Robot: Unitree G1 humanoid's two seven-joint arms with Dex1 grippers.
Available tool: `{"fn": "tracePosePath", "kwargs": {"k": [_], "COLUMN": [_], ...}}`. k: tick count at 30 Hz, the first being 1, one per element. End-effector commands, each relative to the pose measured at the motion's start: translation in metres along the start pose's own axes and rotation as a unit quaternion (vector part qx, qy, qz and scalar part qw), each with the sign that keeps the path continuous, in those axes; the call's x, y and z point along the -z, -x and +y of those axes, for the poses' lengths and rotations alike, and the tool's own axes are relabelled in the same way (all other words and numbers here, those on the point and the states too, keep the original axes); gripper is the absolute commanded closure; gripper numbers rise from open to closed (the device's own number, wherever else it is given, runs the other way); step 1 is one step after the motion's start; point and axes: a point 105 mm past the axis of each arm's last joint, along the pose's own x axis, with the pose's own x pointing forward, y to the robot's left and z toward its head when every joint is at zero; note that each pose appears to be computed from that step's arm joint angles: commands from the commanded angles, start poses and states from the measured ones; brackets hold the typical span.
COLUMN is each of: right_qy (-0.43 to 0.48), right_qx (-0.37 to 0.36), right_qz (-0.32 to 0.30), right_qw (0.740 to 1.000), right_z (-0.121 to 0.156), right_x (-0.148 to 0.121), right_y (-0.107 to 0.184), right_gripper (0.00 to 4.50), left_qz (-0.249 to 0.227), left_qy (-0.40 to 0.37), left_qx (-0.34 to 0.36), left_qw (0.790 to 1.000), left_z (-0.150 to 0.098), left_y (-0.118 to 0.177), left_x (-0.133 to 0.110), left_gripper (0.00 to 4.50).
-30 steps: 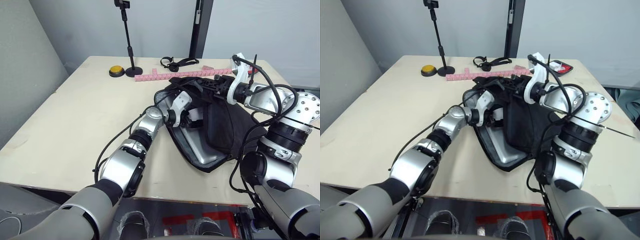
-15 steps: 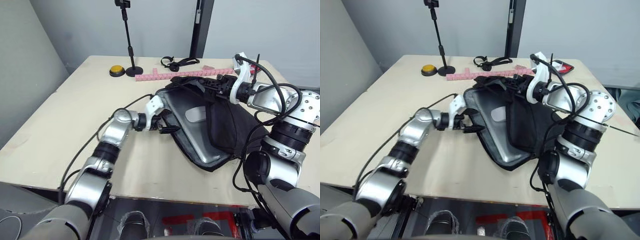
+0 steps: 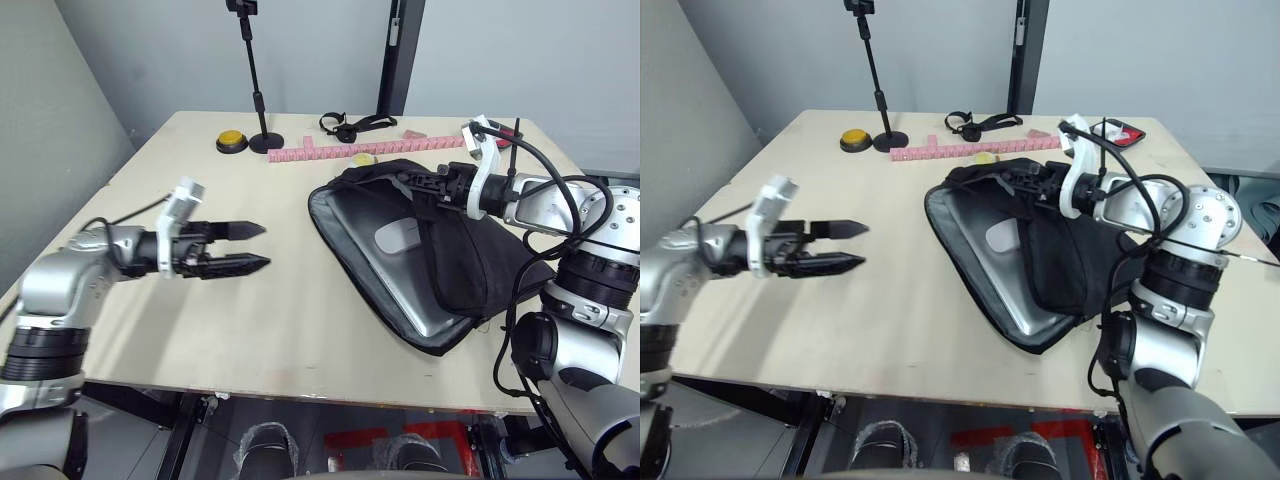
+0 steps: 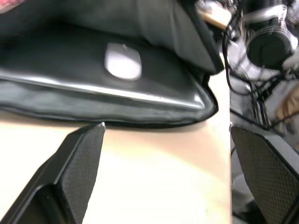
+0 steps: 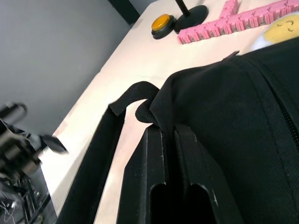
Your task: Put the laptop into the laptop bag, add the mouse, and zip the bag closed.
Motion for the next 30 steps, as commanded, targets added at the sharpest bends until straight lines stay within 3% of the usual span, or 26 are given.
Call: {"fn": "tracePosePath", "kwargs": {"k": [1,6,10,14,19,23,30], "right_qy": [0.039,0.064,0.094,0.121,0.187,0.224,0.276], "right_qx": [-0.048,-0.07,-0.047,-0.07,-0.081,-0.071,0.005], "right_qz": [0.003,0.038,0.048,0.056,0.109,0.087,0.09], "right_qw": [0.998,0.995,0.993,0.989,0.973,0.968,0.957], "right_z": [0.022,0.029,0.023,0.025,0.022,0.01,-0.023], "right_x": [-0.003,0.012,0.019,0.028,0.05,0.04,0.026], "right_y": [0.005,0.009,0.012,0.021,0.048,0.08,0.142], "right_gripper": [4.5,4.5,4.5,3.13,1.41,0.11,0.04], "left_qz": [-0.03,-0.027,-0.011,0.007,0.018,0.032,0.071], "left_qy": [-0.01,-0.019,-0.024,-0.023,-0.01,-0.008,-0.002], "left_qx": [-0.015,-0.029,-0.046,-0.039,-0.058,-0.072,-0.126], "left_qw": [0.999,0.999,0.999,0.999,0.998,0.997,0.99], "left_z": [0.0,-0.002,0.004,0.002,0.008,0.008,0.014], "left_y": [0.012,0.027,0.033,0.036,0.052,0.071,0.108], "left_x": [-0.021,-0.029,-0.027,-0.024,-0.023,-0.024,-0.022], "left_gripper": [0.04,0.04,0.04,0.0,0.0,0.0,0.0]}}
